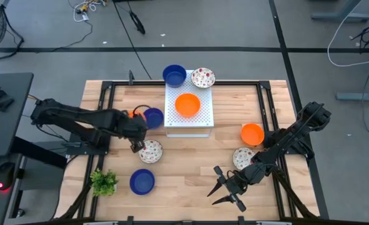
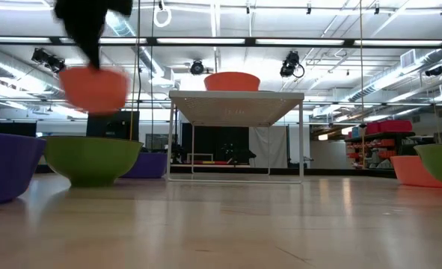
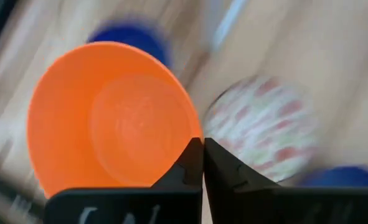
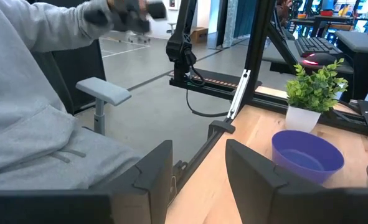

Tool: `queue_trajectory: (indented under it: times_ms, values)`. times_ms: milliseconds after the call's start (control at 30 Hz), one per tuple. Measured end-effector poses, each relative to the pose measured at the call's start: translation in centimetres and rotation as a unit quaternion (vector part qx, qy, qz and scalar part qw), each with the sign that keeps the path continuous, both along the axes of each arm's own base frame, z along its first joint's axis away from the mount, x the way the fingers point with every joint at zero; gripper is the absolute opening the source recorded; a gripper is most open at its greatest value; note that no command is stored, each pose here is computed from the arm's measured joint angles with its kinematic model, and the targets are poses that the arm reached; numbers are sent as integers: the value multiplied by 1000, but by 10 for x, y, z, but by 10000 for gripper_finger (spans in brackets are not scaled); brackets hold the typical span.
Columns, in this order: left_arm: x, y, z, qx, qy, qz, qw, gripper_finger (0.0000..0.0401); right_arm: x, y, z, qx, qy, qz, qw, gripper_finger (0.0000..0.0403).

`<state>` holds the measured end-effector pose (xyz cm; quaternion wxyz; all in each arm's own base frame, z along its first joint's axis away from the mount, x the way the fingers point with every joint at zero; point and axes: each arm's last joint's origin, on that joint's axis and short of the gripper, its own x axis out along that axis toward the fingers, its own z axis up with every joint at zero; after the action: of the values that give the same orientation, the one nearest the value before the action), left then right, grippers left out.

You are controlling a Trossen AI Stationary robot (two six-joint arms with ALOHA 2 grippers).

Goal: Pick & Place Mini bowls
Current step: Stack the left orange bowl on top of the other orange bowl on the shelf

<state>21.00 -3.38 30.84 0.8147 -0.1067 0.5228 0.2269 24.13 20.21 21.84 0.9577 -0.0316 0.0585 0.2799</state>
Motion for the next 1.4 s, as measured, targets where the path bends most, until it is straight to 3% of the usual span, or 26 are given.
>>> queue_trajectory:
  times_ms: [233, 400, 600, 700, 833, 1133, 1400]
  values:
    - [41, -15, 88, 59, -174, -111, 977, 1, 1, -1, 0, -3, -4, -1, 1000, 150]
    - [93, -16, 109, 124, -169, -193, 959, 1, 2, -2, 2, 1, -8, -3, 1000, 150]
    - [147, 7, 97, 179, -70, -289, 938, 1, 2, -2, 1, 4, -5, -4, 1000, 150]
    - [159, 25, 88, 202, -1, -329, 923, 1, 2, -2, 1, 3, -3, -4, 1000, 150]
    - [169, 47, 76, 204, 39, -354, 912, 3, 2, -2, 1, 2, -2, -4, 1000, 150]
    - [169, 84, 72, 150, 26, -355, 923, 5, 2, -2, 0, 1, 0, -4, 1000, 150]
    - [172, 92, 63, 109, 23, -341, 934, 7, 1, -1, 0, 1, 0, -3, 1000, 150]
